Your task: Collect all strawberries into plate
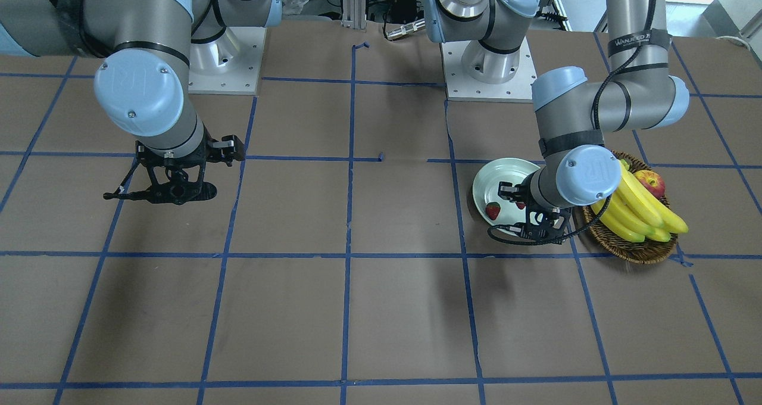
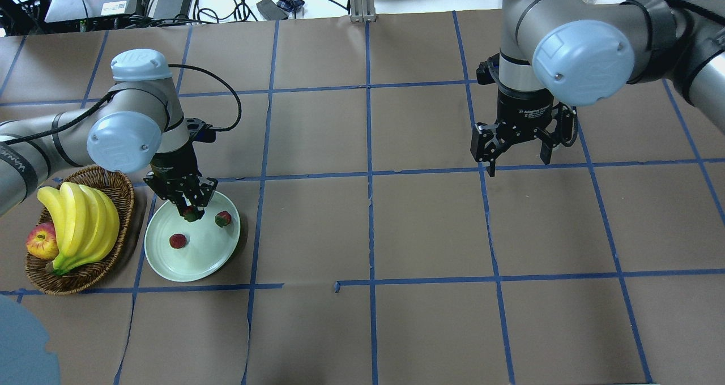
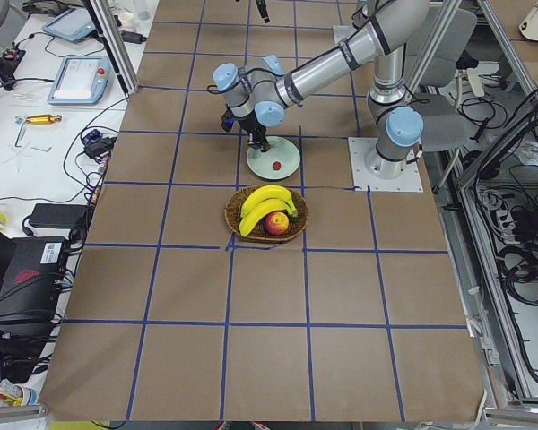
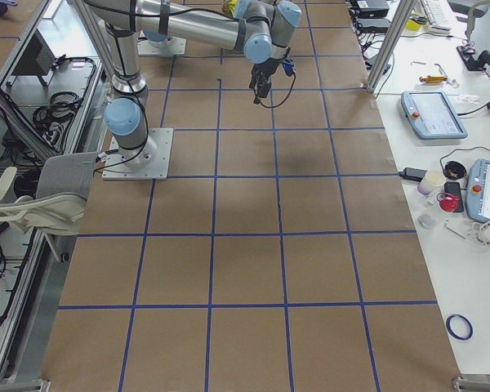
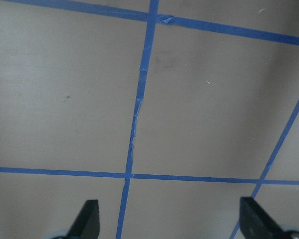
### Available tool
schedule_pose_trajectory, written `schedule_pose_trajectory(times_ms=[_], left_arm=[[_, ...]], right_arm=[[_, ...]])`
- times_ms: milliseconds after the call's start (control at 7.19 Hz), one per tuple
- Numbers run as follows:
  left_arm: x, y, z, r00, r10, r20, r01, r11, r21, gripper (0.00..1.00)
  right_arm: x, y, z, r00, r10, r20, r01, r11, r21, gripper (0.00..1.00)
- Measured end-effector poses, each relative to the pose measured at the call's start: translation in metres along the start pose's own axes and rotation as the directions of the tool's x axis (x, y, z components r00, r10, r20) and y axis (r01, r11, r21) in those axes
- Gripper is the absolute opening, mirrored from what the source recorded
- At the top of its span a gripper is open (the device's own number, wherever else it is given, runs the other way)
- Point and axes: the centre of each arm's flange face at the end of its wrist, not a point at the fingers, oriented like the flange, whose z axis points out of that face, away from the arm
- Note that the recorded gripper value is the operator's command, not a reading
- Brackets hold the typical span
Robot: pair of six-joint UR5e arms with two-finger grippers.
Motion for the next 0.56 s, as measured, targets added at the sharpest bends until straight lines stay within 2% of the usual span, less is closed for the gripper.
schedule_pose_trajectory(times_ms=[417, 557], left_arm=[[-0.003, 0.006, 0.003, 0.999, 0.016, 0.042, -0.014, 0.999, -0.045, 1.0], [-0.002, 0.006, 0.0, 0.999, 0.01, 0.049, -0.008, 0.999, -0.042, 1.0]], right_arm=[[0.009, 0.002, -0.013, 1.0, 0.014, 0.005, -0.014, 1.0, 0.02, 1.0], [0.011, 0.004, -0.018, 1.0, 0.02, 0.013, -0.02, 0.999, 0.031, 1.0]])
